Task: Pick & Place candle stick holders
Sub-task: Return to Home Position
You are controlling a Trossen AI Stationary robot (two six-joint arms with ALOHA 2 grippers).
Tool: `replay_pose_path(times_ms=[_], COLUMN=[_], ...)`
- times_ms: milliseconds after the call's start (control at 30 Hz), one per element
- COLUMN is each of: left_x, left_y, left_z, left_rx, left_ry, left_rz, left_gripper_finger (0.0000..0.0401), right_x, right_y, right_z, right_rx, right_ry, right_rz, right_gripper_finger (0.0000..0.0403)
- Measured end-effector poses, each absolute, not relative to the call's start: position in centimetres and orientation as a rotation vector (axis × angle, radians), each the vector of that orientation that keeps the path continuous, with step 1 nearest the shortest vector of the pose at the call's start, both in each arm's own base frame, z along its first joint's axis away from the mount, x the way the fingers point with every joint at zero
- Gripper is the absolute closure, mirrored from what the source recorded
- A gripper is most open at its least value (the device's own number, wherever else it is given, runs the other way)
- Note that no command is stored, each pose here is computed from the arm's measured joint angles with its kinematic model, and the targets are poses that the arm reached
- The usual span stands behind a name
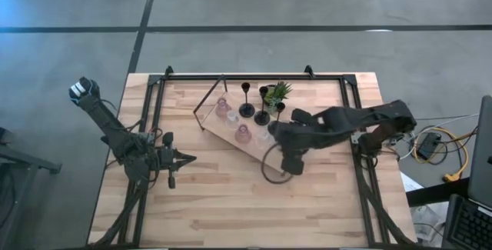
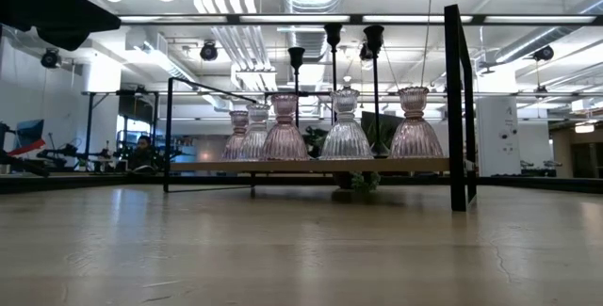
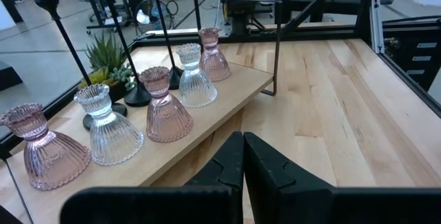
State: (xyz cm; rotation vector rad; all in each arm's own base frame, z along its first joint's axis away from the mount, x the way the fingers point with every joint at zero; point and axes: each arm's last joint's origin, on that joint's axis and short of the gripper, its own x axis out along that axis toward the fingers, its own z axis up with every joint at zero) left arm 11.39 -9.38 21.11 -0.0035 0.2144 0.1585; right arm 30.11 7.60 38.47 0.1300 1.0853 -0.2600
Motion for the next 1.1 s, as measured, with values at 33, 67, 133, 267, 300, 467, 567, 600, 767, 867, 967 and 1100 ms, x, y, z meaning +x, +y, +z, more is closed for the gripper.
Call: replay_pose_path(times_ms=[33, 67, 133, 267, 300, 467, 567, 600, 767, 867, 967, 1100], left_x=[11.4, 11.4, 11.4, 11.4, 11.4, 11.4, 11.4, 11.4, 11.4, 11.4, 11.4, 11.4], left_y=[-9.4, -9.4, -9.4, -9.4, -9.4, -9.4, -9.4, -9.4, -9.4, -9.4, -9.4, -9.4], left_z=[21.1, 21.1, 21.1, 21.1, 21.1, 21.1, 21.1, 21.1, 21.1, 21.1, 21.1, 21.1], left_rx=[-0.004, -0.004, -0.003, -0.002, -0.003, -0.002, -0.002, -0.002, 0.0, 0.0, 0.0, 0.0], left_ry=[0.214, 0.214, 0.215, 0.215, 0.215, 0.216, 0.216, 0.216, 0.217, 0.217, 0.217, 0.217], left_rz=[0.158, 0.158, 0.158, 0.159, 0.158, 0.158, 0.158, 0.159, 0.159, 0.159, 0.159, 0.159], left_gripper_finger=[0.0387, 0.0387, 0.0387, 0.0387, 0.0387, 0.0387, 0.0387, 0.0387, 0.0387, 0.0387, 0.0387, 0.0387], right_x=[29.8, 29.6, 28.8, 26.2, 25.5, 21.0, 18.4, 17.7, 15.8, 15.2, 14.7, 14.5], right_y=[8.0, 8.5, 9.3, 10.4, 10.5, 10.7, 10.7, 10.8, 11.5, 11.3, 10.8, 10.4], right_z=[39.1, 39.7, 40.8, 42.7, 42.9, 42.2, 40.9, 40.4, 37.1, 34.4, 31.6, 28.2], right_rx=[0.136, 0.137, 0.137, 0.117, 0.108, 0.103, 0.132, 0.146, 0.198, 0.18, 0.186, 0.249], right_ry=[1.065, 1.048, 1.014, 0.965, 0.958, 0.961, 0.952, 0.941, 0.827, 0.77, 0.713, 0.653], right_rz=[-0.244, -0.224, -0.183, -0.117, -0.11, -0.112, -0.089, -0.071, 0.098, 0.174, 0.254, 0.362], right_gripper_finger=[0.0216, 0.0225, 0.0244, 0.0293, 0.0306, 0.0372, 0.0391, 0.0393, 0.0394, 0.0394, 0.0395, 0.0395])
